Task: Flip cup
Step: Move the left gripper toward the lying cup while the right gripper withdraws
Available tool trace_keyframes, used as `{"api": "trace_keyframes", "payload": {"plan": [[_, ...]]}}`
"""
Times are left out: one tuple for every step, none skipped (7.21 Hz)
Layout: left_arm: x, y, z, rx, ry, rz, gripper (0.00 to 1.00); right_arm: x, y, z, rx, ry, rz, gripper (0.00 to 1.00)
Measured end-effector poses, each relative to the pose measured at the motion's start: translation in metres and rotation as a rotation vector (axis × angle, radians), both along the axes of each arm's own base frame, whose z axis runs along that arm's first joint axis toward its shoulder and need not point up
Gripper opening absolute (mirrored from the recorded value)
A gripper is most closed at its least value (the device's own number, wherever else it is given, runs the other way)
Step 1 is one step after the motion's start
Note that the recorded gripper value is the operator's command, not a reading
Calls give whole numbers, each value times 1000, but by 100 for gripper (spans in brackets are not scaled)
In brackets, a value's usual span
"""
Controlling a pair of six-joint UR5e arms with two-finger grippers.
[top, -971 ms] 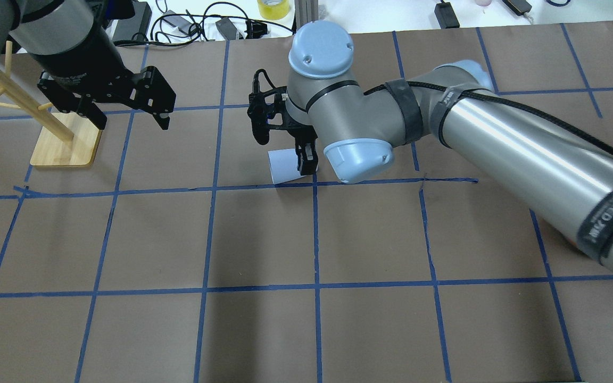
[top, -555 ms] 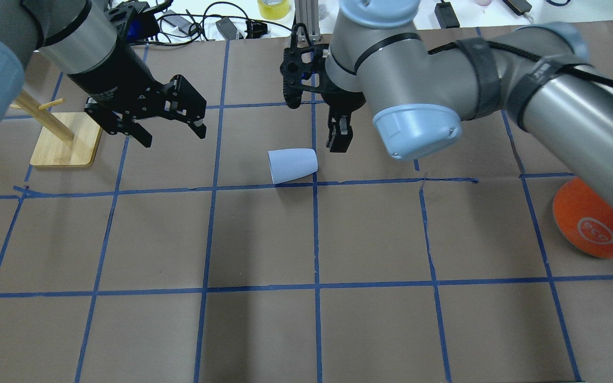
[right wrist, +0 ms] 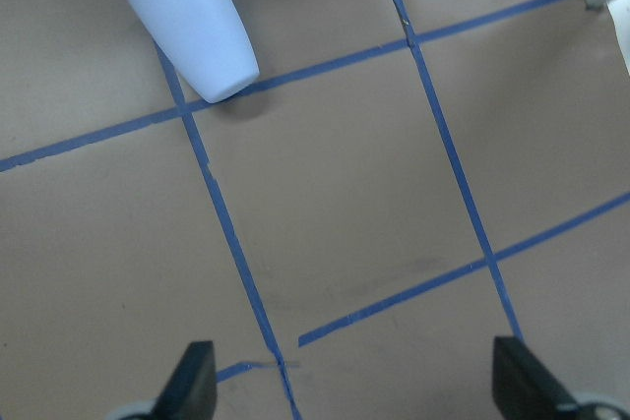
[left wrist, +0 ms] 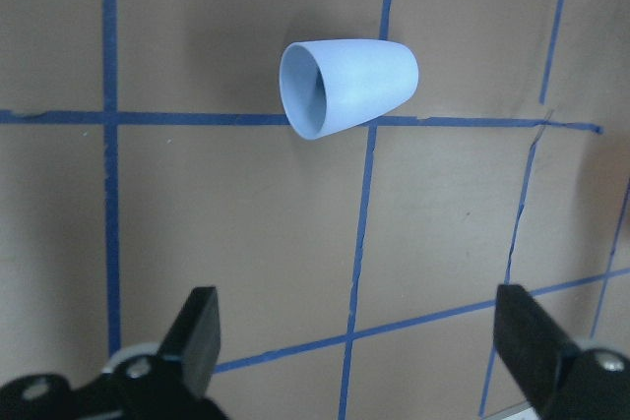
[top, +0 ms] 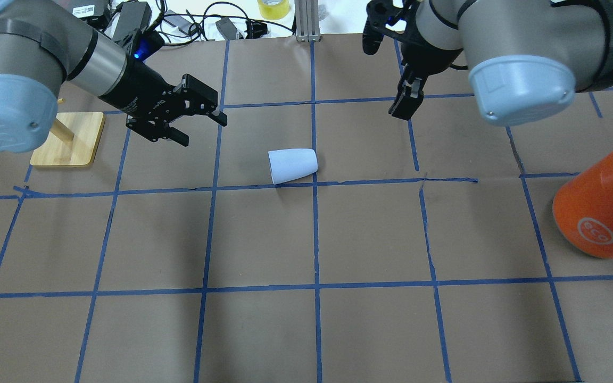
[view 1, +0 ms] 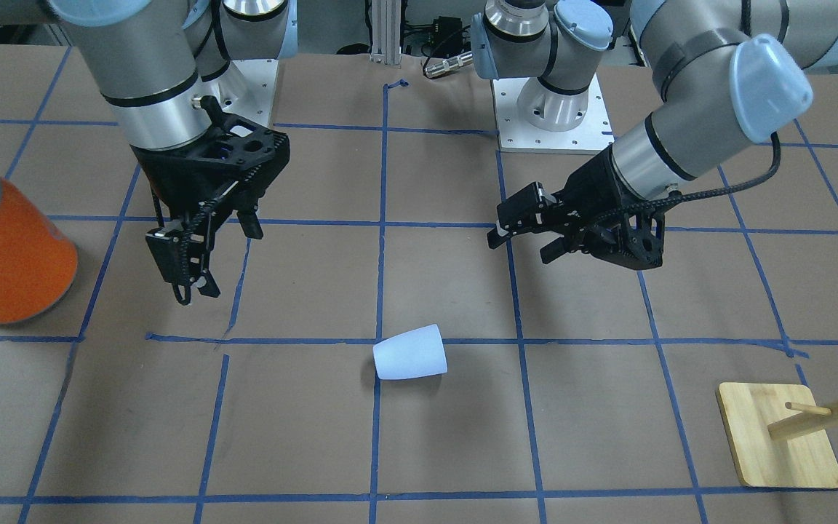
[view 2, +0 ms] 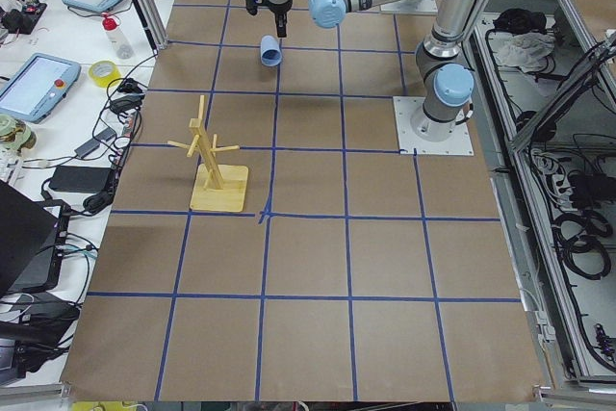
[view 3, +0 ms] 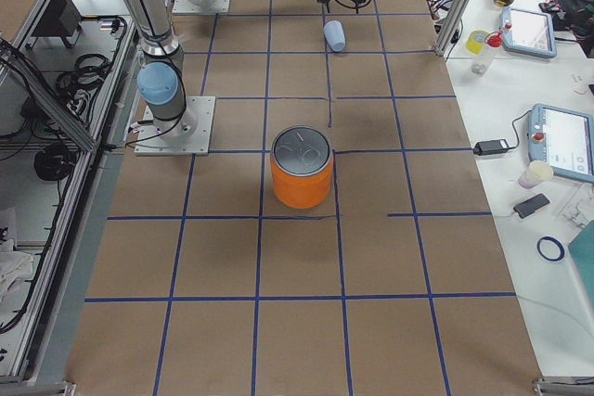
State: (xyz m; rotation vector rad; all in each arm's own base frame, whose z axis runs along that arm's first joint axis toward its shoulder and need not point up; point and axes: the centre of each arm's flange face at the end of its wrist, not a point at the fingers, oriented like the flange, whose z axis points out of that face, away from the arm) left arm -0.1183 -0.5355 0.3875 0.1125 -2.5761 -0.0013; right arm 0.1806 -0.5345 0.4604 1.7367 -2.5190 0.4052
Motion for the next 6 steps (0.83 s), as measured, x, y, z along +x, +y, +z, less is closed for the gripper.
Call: {"api": "trace_keyframes", "payload": {"plan": [[-2, -7, -27, -7, 50, 2, 100, -22, 5, 8, 27, 4, -82, 100], [-6, -12, -54, -16, 113, 3, 100, -35, 11, 16, 47, 5, -182, 100], [-11, -16, -81, -23, 183, 5, 100, -40, 17, 23, 73, -4, -289, 100], [-14, -19, -104, -25, 223, 7, 100, -41, 22, 30, 112, -20, -407, 100], [-15, -23, -122, -27, 248, 8, 100, -41, 25, 39, 148, -38, -540, 100], [-17, -26, -137, -25, 276, 6, 100, -41, 28, 47, 176, -44, -653, 100]]}}
